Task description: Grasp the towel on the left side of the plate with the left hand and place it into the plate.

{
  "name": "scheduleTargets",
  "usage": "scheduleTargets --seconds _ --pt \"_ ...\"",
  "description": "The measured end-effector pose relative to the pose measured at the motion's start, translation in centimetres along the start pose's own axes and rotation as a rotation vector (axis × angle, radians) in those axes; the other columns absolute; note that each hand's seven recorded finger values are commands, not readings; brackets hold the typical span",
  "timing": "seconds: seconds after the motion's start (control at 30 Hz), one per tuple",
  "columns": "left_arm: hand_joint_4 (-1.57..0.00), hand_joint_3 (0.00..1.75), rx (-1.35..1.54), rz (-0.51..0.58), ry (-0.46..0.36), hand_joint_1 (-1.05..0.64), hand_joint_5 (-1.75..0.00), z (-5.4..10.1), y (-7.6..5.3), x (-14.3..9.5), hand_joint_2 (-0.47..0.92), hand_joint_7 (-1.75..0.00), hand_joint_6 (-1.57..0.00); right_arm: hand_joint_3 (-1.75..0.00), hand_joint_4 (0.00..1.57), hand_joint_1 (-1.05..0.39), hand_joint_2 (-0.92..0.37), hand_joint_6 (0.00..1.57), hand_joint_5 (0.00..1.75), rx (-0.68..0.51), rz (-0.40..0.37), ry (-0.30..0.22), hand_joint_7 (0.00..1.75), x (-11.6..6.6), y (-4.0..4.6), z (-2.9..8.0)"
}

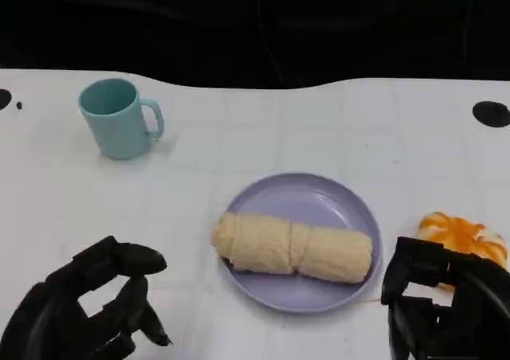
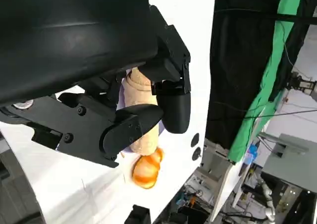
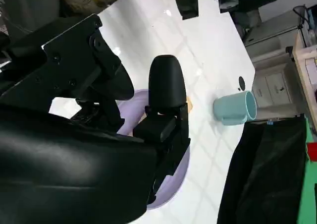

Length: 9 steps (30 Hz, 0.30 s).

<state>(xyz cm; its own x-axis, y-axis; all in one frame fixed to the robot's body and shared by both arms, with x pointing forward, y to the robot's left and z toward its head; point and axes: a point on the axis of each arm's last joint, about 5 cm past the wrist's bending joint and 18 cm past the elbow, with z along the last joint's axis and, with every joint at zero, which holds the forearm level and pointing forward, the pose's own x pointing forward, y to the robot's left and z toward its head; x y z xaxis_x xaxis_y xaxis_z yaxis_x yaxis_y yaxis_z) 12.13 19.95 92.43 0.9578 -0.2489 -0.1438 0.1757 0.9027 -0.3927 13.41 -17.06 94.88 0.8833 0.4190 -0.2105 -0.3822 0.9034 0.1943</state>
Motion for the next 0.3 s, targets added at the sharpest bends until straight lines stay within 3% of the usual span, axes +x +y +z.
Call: scheduleTargets --seconds 0.3 --pt "-0.76 0.92 0.014 -0.005 0.0 -0.22 -1.75 0.13 0.1 -0.02 0.63 -1.43 -0.76 -1.42 0.83 0.04 -0.53 0.66 1.75 -0.005 -0.004 0.003 1.63 -0.04 0.0 -0.06"
